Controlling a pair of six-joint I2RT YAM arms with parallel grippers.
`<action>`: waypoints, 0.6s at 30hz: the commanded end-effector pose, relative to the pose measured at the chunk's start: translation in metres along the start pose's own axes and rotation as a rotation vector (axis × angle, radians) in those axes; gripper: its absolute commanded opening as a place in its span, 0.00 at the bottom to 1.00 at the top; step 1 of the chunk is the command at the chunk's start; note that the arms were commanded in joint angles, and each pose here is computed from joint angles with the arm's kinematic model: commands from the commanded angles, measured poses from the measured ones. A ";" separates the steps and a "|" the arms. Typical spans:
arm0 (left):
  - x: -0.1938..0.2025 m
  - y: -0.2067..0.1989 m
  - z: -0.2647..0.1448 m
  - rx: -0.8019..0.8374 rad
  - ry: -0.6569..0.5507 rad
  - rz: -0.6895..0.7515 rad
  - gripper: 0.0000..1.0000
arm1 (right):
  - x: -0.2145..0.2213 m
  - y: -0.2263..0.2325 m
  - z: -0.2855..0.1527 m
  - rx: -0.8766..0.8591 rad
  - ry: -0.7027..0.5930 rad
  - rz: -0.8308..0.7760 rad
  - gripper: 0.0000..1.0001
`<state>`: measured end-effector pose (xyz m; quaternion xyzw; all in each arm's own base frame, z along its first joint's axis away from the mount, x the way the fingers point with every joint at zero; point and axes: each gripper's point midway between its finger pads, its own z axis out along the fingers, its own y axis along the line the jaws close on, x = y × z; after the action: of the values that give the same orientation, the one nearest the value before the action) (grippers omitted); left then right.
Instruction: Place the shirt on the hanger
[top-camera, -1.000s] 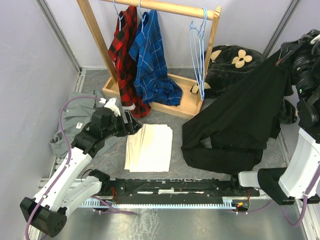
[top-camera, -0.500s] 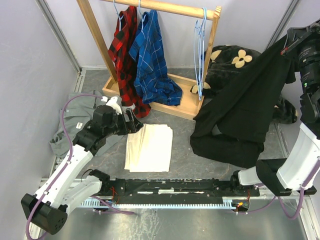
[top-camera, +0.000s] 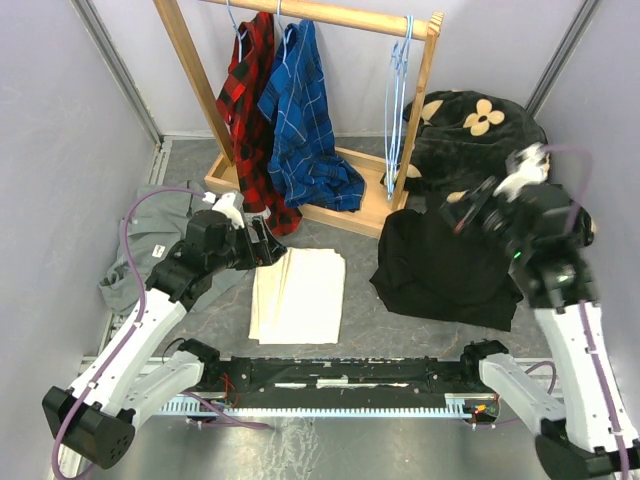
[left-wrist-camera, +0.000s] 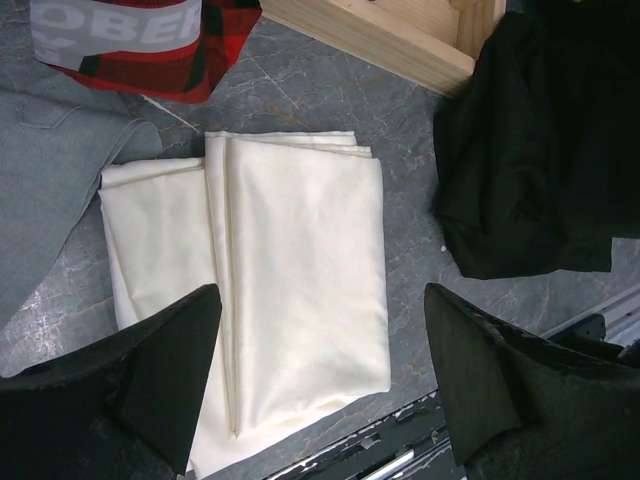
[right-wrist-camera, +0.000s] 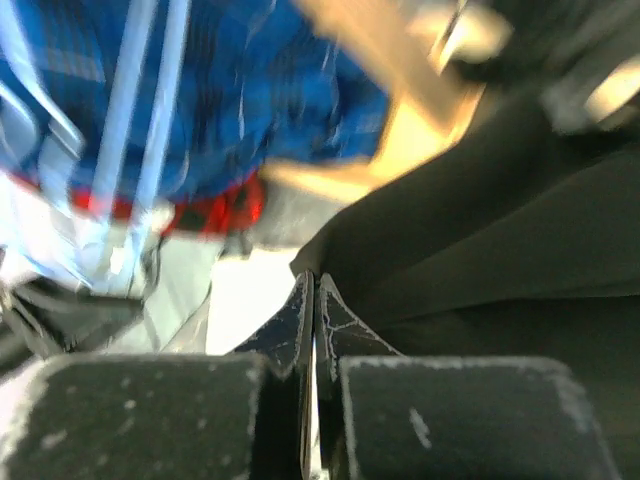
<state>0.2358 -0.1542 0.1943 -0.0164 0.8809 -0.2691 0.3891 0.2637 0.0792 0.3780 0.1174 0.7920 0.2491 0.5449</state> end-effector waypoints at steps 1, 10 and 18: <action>-0.012 -0.012 0.003 0.058 -0.038 0.033 0.88 | 0.143 0.035 0.016 -0.216 0.269 0.189 0.00; -0.009 -0.012 0.001 0.060 -0.035 0.008 0.87 | 0.209 0.039 0.025 -0.064 0.367 -0.171 0.73; -0.007 -0.010 -0.003 0.054 -0.039 0.001 0.87 | 0.114 -0.074 0.015 0.530 0.169 -0.414 0.92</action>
<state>0.2350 -0.1574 0.1962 -0.0113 0.8762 -0.2800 0.3922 0.2262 0.1602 0.2418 0.0336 0.8835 0.1215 0.4512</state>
